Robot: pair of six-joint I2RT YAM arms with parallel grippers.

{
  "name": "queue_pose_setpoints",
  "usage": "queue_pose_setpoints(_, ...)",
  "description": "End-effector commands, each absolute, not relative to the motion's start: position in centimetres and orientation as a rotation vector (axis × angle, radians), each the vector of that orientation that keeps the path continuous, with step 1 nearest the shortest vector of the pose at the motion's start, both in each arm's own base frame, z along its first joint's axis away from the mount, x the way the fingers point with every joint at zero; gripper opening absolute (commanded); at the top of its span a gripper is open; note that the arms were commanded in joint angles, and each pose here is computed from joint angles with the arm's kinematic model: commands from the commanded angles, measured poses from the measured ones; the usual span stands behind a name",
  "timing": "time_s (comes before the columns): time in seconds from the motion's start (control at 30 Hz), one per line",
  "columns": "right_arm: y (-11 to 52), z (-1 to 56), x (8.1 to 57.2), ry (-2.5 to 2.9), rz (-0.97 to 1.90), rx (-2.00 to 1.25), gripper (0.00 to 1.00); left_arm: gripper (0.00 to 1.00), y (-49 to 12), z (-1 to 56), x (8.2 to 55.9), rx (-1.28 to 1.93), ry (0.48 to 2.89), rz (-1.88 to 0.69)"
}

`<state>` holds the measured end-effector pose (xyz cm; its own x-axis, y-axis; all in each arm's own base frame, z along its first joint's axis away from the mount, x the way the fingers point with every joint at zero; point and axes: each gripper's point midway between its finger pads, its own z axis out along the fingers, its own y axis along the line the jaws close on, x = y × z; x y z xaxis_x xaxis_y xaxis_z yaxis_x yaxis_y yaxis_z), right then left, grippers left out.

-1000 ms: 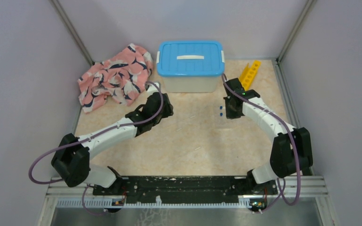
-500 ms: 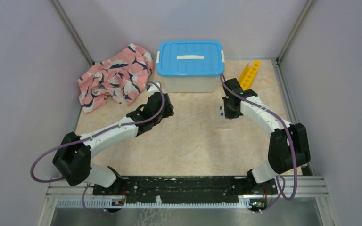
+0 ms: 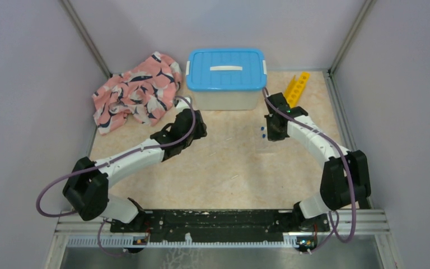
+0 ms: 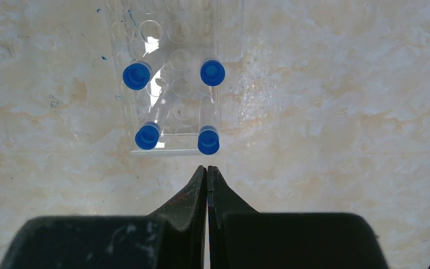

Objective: Organize the chemistry lab equipment
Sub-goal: Adjust the test tube in the slot of the test tube rack, then pick up the test tube rack from the center of the board.

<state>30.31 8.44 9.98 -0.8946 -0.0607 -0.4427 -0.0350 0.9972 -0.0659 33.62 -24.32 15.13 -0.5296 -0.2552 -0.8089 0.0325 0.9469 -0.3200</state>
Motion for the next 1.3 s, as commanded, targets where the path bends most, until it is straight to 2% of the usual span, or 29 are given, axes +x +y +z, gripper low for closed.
queue_pose_setpoints(0.0,8.8,15.5,31.2,2.515,-0.023,-0.049,0.0,0.53,-24.6,16.5,34.3,-0.135,2.065,-0.351)
queue_pose_setpoints(0.1,9.0,18.5,31.9,2.409,0.022,0.01,0.05,0.57,-24.4,16.6,34.0,-0.083,2.061,-0.342)
queue_pose_setpoints(0.3,8.2,23.9,34.6,2.197,0.032,0.154,0.25,0.67,-24.3,15.4,32.8,0.019,2.087,-0.351)
queue_pose_setpoints(0.53,4.4,25.8,38.4,2.061,-0.041,0.35,0.34,0.71,-25.7,12.4,31.7,0.186,2.177,-0.378)
queue_pose_setpoints(0.63,3.1,25.7,40.2,2.026,-0.093,0.418,0.52,0.72,-26.7,11.1,31.6,0.258,2.208,-0.394)
queue_pose_setpoints(0.67,2.5,25.6,40.7,2.017,-0.117,0.441,0.55,0.72,-27.1,10.7,31.6,0.282,2.214,-0.403)
queue_pose_setpoints(0.87,0.5,23.9,44.4,2.015,-0.159,0.511,0.6,0.75,-29.1,8.9,32.0,0.414,2.225,-0.422)
queue_pose_setpoints(1.27,-1.5,20.1,50.5,2.061,-0.197,0.576,0.62,0.78,-31.1,6.3,33.7,0.575,2.225,-0.32)
